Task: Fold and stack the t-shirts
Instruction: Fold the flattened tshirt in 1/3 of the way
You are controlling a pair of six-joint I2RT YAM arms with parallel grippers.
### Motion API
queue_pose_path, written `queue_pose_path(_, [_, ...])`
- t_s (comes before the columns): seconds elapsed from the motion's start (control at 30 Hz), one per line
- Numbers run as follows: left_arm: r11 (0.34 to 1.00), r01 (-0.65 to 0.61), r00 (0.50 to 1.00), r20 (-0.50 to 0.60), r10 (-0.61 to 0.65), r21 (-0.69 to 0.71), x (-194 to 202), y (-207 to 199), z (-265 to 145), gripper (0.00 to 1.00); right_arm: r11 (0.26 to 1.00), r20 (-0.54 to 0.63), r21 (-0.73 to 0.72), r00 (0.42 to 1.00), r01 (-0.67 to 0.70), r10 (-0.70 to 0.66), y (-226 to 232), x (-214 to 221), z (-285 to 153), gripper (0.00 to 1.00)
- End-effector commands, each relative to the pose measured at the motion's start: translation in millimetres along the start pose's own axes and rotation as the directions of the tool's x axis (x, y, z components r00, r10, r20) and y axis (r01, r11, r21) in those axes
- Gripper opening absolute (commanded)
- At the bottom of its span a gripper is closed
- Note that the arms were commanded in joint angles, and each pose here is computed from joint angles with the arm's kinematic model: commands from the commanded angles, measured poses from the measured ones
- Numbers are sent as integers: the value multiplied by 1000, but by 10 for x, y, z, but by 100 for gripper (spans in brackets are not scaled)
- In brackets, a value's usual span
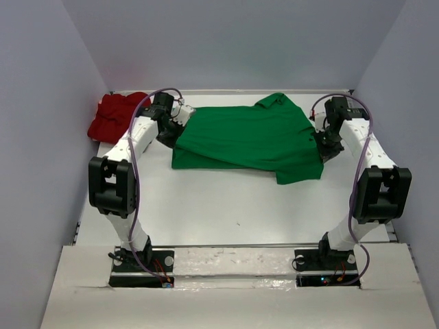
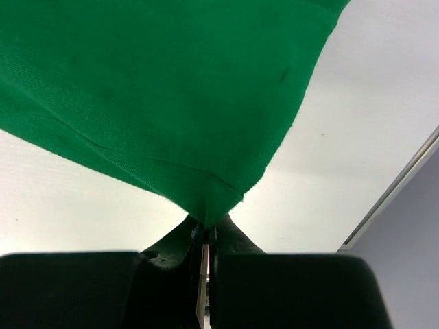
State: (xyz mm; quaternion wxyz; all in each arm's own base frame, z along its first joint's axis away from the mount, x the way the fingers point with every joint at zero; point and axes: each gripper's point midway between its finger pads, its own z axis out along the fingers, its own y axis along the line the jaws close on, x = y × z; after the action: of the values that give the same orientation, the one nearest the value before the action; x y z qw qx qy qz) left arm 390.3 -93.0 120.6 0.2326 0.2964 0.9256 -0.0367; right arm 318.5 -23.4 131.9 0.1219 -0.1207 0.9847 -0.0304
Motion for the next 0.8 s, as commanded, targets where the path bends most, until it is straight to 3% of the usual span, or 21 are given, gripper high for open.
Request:
queue_pose_path(0.0, [999,-10,997,81,13,-37,-194,31,-317,0,1000,-17,-20,1000,11,-11,48,110,-91,0])
queue_pose_path(0.13, [999,-10,996,85,13,-36,-192,26,-329,0,998,-47,-61,999,10,-13,117,158,-57,0])
queue_pose_path(0.17, [999,-12,996,86,15,-37,-194,27,-334,0,998,-60,-68,998,11,-15,129,182,-42,5])
queue_pose_path(0.2, [999,-13,997,80,16,-33,-171,17,-321,0,997,-73,-77,997,13,-19,143,206,-23,21])
queue_pose_path(0.23, [999,-15,996,82,18,-34,-173,18,-329,0,997,-76,-80,997,15,-21,148,214,-17,27])
queue_pose_path(0.47, [999,-16,996,84,19,-35,-152,11,-328,0,996,-57,-81,998,23,-27,187,332,-111,57])
queue_pose_path(0.57, [999,-14,996,89,17,-34,-160,6,-334,0,998,-7,-33,999,53,-53,131,381,-78,59])
queue_pose_path(0.77, [999,-10,995,103,15,-44,-177,14,-379,0,940,163,-130,942,315,-293,361,441,-227,55])
